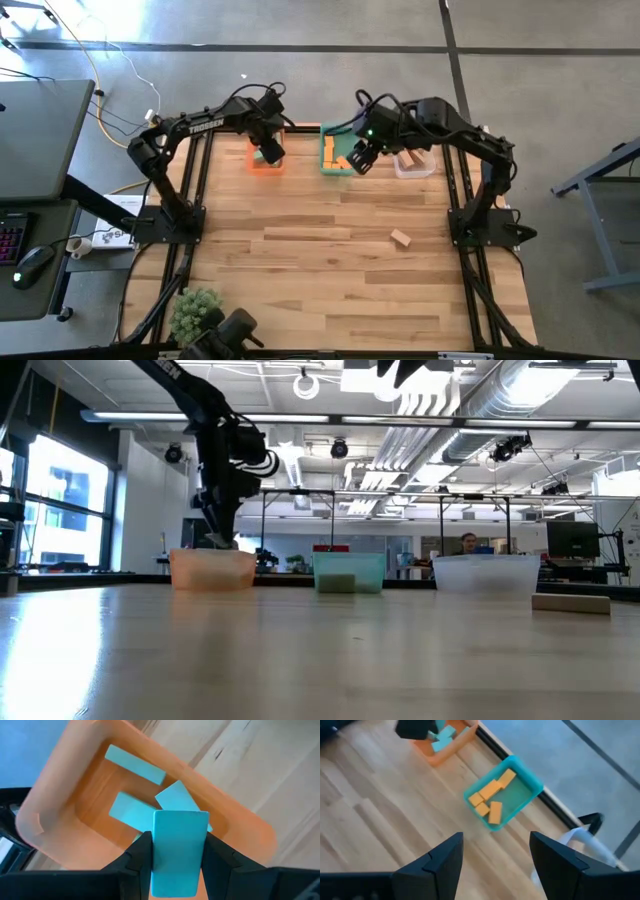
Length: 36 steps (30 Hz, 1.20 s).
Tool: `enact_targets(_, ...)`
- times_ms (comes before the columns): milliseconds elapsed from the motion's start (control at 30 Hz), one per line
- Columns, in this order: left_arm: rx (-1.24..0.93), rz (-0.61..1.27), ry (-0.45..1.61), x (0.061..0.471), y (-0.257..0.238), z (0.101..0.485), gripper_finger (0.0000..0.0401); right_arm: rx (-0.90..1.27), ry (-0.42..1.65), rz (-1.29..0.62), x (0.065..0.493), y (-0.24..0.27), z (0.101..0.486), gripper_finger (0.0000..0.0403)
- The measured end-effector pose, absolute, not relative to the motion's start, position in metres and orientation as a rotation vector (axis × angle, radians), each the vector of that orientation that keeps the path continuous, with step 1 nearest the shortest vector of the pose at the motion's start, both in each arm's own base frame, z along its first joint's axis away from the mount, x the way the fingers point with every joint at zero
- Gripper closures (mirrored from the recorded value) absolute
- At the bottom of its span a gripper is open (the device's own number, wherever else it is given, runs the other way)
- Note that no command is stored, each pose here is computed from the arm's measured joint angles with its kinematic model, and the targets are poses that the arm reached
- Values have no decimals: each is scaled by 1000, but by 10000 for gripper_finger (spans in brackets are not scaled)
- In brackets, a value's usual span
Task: Sort & place blocks by color
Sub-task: Put the light blue block into the orange bin
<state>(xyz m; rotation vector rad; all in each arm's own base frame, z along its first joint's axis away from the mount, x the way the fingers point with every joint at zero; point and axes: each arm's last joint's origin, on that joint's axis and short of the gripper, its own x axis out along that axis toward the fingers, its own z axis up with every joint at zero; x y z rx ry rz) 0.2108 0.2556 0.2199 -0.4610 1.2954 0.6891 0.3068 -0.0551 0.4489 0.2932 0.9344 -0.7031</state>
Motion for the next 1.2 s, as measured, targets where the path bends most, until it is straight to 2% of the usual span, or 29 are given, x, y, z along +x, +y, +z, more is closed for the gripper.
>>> enact_targets(167,-479,668,1355,215,260,202,299,324,945,-748,314,-33,435,187)
enact_targets(567,-397,650,1404,215,262,197,275,441,1222,-941,311,9,335,187)
enact_targets(800,-341,700,1440,214,264,197,272,483,1428,-945,301,28,289,187)
enact_targets(1200,-352,736,1479,211,262,197,259,464,1642,-864,283,55,242,187)
